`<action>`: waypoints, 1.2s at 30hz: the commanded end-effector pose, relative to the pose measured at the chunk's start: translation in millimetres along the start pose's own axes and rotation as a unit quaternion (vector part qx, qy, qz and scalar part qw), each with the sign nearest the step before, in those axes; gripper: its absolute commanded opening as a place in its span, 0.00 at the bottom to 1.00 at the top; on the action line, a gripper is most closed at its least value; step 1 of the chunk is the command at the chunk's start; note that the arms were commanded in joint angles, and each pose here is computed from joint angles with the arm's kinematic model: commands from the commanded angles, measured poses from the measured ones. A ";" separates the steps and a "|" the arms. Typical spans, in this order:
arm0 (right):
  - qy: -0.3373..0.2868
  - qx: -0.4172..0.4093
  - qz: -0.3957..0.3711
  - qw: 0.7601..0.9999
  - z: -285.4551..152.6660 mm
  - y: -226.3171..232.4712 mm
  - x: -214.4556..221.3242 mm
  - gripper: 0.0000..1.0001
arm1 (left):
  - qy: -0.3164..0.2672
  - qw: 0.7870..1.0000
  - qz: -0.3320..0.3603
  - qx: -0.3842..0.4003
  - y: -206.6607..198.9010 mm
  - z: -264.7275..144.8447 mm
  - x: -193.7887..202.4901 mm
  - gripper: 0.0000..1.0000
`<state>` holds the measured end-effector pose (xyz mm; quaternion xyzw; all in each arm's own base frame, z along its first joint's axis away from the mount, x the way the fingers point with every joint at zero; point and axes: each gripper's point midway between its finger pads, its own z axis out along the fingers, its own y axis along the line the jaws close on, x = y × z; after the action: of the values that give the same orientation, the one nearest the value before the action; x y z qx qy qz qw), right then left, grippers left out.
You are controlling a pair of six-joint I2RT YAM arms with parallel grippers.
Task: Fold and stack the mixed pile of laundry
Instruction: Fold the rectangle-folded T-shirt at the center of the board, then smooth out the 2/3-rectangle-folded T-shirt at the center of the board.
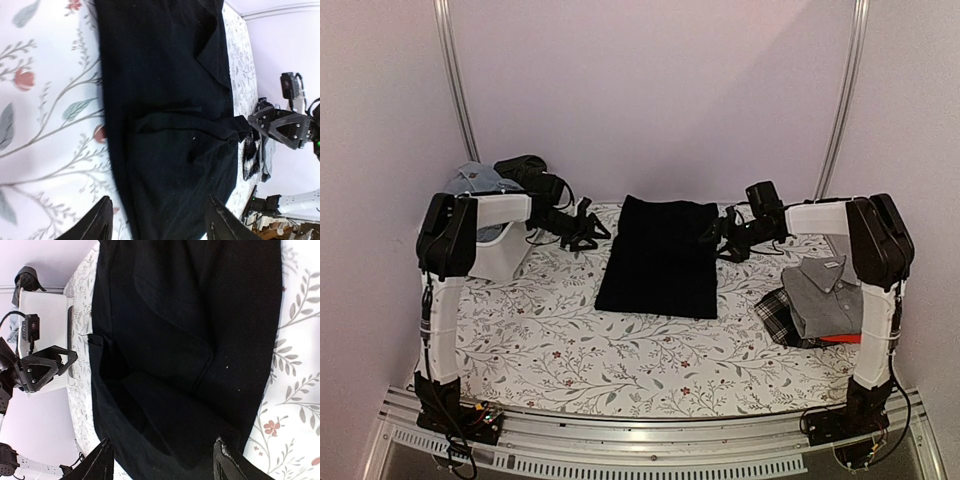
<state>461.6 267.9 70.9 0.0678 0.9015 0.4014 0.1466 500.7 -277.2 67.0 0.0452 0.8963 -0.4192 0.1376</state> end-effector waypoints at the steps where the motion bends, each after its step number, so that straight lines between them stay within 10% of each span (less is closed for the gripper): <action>1: -0.016 -0.035 -0.050 0.998 -42.7 48.0 -0.4 0.68 | -0.045 0.997 0.055 -0.011 -18.5 -49.9 -9.8 0.62; 14: 0.081 -0.057 -0.061 0.993 17.6 55.3 92.1 0.32 | 0.025 0.996 0.069 0.057 -54.8 2.2 63.7 0.49; 28: 0.015 -0.029 -0.067 0.997 68.7 -0.3 -27.4 0.31 | 0.027 0.997 0.065 0.024 -4.6 64.8 18.8 0.47; 36: 0.007 -0.066 -0.078 0.995 60.0 27.5 -57.0 0.42 | -0.034 0.998 0.052 -0.011 6.3 28.7 -26.5 0.50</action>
<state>539.3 307.7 52.5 0.0003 0.8809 0.4353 0.1858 515.5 -325.5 33.4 0.1019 0.8816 -0.4327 0.1586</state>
